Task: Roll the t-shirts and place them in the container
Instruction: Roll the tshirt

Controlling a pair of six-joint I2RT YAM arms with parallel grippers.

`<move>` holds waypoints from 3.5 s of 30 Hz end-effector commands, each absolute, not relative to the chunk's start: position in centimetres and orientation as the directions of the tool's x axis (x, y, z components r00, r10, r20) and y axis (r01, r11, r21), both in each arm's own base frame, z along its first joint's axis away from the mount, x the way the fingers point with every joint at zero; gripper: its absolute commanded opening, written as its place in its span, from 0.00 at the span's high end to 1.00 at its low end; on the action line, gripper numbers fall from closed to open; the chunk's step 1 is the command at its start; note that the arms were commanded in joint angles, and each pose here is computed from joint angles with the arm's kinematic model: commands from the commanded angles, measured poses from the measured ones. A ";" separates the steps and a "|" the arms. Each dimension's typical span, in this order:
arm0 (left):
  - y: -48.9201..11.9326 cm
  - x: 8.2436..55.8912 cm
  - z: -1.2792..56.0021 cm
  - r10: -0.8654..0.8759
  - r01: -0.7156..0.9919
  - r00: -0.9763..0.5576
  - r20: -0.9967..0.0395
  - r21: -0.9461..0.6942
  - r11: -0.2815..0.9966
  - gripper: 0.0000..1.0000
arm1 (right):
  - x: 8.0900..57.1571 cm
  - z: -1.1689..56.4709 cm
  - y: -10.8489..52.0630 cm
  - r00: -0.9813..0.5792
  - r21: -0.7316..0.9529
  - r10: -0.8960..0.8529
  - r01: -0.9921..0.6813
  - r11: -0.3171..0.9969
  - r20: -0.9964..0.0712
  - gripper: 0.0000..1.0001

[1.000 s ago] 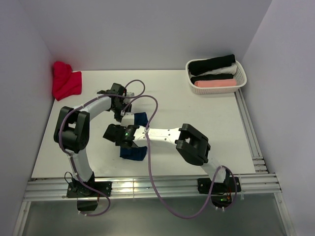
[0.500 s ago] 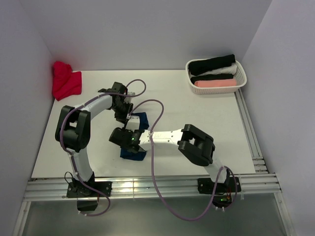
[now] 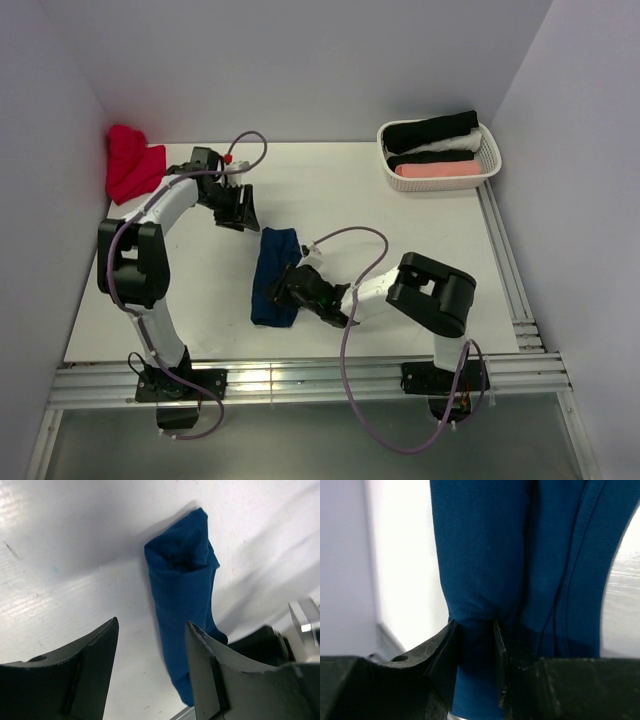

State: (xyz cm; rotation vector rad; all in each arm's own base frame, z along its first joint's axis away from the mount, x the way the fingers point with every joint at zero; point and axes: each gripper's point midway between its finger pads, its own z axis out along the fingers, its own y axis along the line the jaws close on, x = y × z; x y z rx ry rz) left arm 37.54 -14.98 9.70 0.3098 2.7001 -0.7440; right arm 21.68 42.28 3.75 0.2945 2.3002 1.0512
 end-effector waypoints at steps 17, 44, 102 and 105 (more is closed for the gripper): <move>-15.6 33.2 3.9 0.167 0.307 -0.946 -0.279 -0.598 0.740 0.49 | 20.8 3.7 43.3 -0.893 0.942 0.392 -0.090 0.323 -0.220 0.75; -15.4 34.4 4.6 0.201 0.294 -0.928 -0.312 -0.288 0.911 0.77 | 21.7 8.2 40.6 -0.730 0.216 0.135 -0.018 0.976 -0.670 0.36; -16.8 35.4 7.6 0.220 0.392 -0.910 -0.351 -0.557 0.733 0.32 | 19.3 0.5 40.3 -0.890 0.717 0.345 0.029 0.696 -0.299 0.65; -17.2 34.9 6.6 0.222 0.387 -0.916 -0.335 -0.588 0.710 0.32 | 19.2 0.0 40.1 -0.895 0.758 0.362 0.044 0.651 -0.260 0.66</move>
